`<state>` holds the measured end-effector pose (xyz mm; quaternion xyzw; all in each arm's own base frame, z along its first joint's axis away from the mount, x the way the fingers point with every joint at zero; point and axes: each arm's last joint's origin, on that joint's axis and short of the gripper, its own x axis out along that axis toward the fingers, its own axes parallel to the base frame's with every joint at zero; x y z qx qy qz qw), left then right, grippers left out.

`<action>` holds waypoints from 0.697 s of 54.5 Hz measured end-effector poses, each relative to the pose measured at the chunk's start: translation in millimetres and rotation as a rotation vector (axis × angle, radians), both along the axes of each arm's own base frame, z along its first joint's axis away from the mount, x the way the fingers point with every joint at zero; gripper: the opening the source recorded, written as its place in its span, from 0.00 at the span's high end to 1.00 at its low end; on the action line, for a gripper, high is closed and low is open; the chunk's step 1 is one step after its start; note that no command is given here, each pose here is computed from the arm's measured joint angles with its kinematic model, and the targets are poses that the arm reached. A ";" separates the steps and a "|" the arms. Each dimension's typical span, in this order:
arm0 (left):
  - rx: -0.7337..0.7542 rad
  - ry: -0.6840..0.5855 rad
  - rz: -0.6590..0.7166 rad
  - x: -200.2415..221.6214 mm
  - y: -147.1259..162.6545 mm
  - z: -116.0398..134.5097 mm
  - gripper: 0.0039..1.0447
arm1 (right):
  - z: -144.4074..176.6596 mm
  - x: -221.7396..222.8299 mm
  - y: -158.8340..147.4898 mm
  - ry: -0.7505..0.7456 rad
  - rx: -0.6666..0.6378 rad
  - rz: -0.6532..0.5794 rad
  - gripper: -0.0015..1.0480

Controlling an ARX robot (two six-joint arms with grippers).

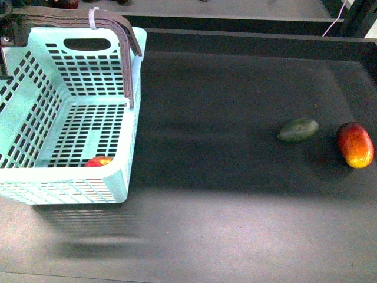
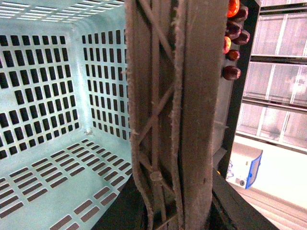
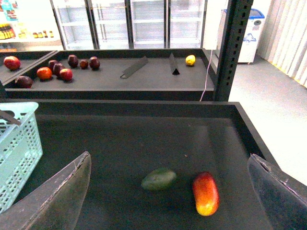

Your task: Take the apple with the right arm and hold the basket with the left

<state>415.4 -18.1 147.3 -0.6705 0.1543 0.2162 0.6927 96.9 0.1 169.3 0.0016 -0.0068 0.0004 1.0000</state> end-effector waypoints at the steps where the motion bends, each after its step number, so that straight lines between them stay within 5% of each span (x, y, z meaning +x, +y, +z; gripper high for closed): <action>1: -0.003 -0.002 -0.008 0.1 -0.1 -0.2 0.79 | 0.0 0.0 0.0 0.000 0.000 0.000 0.08; 25: -0.005 -0.057 -0.056 -19.7 -2.2 22.7 0.06 | 0.0 0.0 0.0 0.000 0.000 0.000 0.08; 38: 0.044 -0.050 -0.065 -63.7 1.7 55.7 0.06 | 0.0 0.0 0.0 0.000 0.000 0.000 0.08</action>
